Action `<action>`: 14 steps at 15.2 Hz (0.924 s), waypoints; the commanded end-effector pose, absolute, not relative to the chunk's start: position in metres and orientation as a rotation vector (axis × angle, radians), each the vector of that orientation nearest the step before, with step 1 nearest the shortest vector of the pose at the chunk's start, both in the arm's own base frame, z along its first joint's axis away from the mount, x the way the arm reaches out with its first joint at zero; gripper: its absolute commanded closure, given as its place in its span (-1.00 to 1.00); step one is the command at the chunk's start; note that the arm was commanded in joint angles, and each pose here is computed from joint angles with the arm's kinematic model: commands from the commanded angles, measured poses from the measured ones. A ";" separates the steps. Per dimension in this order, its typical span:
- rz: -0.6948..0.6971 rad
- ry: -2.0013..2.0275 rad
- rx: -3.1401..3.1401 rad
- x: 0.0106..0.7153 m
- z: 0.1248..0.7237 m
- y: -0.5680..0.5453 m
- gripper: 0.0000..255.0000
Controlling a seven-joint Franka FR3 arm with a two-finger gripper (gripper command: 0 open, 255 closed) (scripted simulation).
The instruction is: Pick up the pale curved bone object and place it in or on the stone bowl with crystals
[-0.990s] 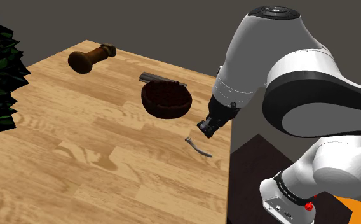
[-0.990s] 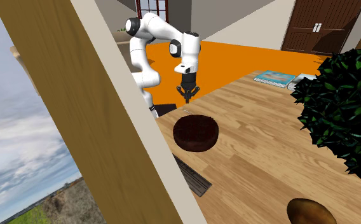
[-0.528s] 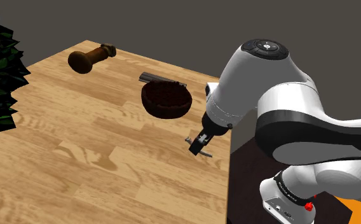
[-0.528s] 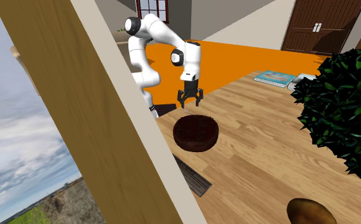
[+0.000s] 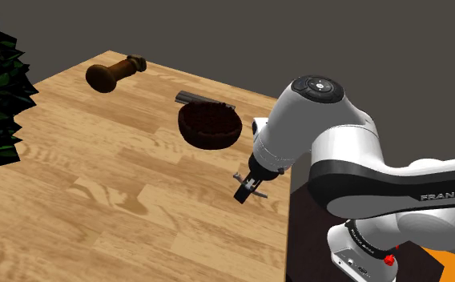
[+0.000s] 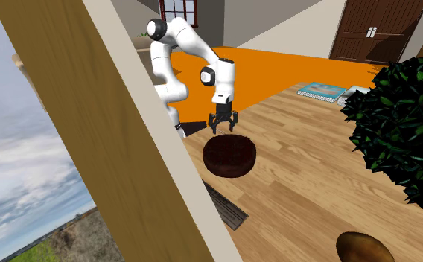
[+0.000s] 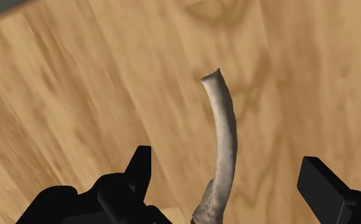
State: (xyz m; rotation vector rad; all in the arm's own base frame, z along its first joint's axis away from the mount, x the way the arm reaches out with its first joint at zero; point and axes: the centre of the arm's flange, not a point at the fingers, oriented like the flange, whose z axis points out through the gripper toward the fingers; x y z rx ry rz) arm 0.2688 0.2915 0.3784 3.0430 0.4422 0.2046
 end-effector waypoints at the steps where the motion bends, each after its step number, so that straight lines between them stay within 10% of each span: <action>1: 0.205 0.443 3.043 0.269 0.376 0.292 -1.00; 6: 0.205 0.443 3.043 0.269 0.376 0.292 -1.00; 7: 0.205 0.443 3.043 0.269 0.376 0.292 1.00; 14: 0.205 0.443 3.043 0.268 0.378 0.295 1.00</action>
